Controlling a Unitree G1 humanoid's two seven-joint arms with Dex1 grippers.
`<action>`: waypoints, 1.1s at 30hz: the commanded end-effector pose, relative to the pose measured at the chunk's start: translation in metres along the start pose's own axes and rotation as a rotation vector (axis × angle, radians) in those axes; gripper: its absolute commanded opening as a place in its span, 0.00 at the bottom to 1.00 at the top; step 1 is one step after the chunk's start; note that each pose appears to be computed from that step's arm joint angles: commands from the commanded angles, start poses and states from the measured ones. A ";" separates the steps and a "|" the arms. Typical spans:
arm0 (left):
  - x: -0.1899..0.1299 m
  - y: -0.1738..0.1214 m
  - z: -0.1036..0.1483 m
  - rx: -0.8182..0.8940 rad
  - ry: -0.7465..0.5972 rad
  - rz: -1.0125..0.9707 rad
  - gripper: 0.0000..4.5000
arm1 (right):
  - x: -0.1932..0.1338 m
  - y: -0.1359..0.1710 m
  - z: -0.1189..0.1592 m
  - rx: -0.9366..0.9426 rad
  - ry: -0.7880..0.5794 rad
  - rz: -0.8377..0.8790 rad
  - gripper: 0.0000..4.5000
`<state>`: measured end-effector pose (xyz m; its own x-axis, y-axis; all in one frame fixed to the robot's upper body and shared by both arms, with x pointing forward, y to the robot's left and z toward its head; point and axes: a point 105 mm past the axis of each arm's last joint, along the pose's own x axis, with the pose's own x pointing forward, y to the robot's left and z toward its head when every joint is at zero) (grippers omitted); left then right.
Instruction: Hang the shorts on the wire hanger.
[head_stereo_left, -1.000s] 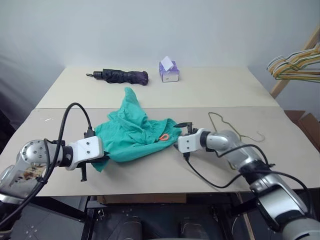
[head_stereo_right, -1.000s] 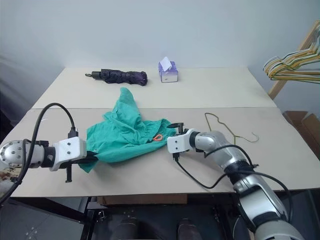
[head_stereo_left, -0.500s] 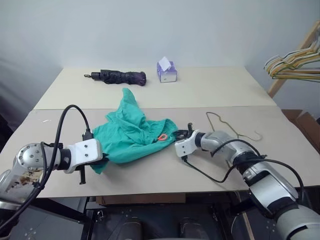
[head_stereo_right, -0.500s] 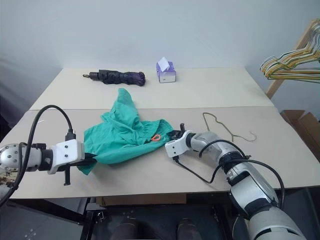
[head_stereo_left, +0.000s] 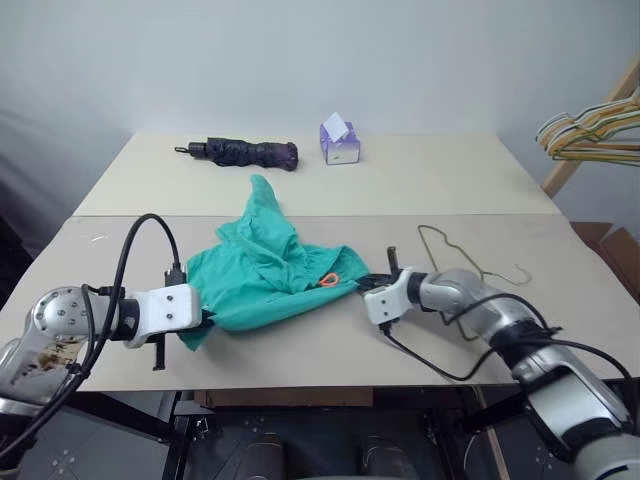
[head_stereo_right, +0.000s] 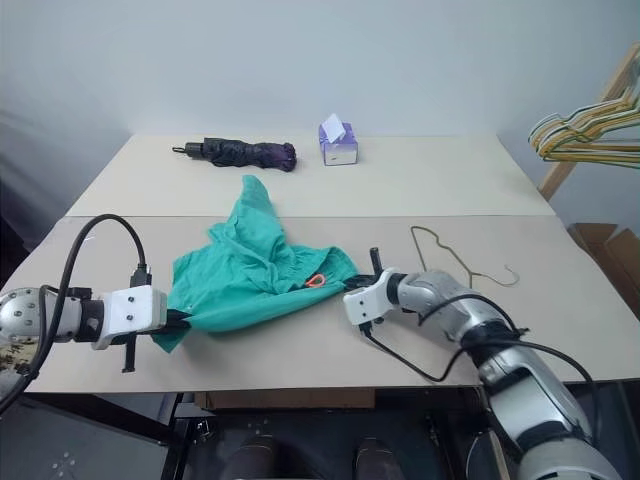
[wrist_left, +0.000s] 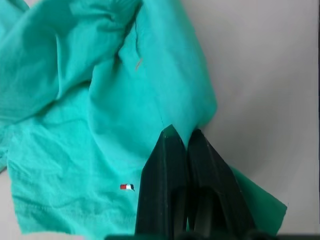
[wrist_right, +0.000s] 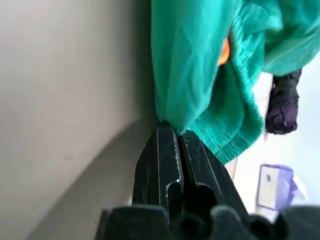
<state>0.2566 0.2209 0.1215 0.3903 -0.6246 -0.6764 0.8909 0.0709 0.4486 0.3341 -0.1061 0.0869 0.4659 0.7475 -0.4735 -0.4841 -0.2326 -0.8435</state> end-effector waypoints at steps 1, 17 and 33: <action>-0.003 0.010 0.004 0.097 -0.020 -0.003 0.00 | -0.032 -0.021 0.035 0.033 -0.140 0.003 0.01; 0.010 0.091 0.023 0.087 -0.146 0.132 0.00 | -0.045 -0.090 0.040 0.355 -0.181 0.044 0.01; -0.178 0.304 0.129 0.050 -0.084 1.870 0.00 | -0.123 -0.336 -0.015 0.151 0.324 -1.433 0.01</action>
<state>0.4507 0.2209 0.4229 0.8251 0.0642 0.5613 -0.4715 0.6255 0.6216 0.4568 -0.0849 0.4023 0.7794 0.2755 0.5627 0.3245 0.5906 -0.7388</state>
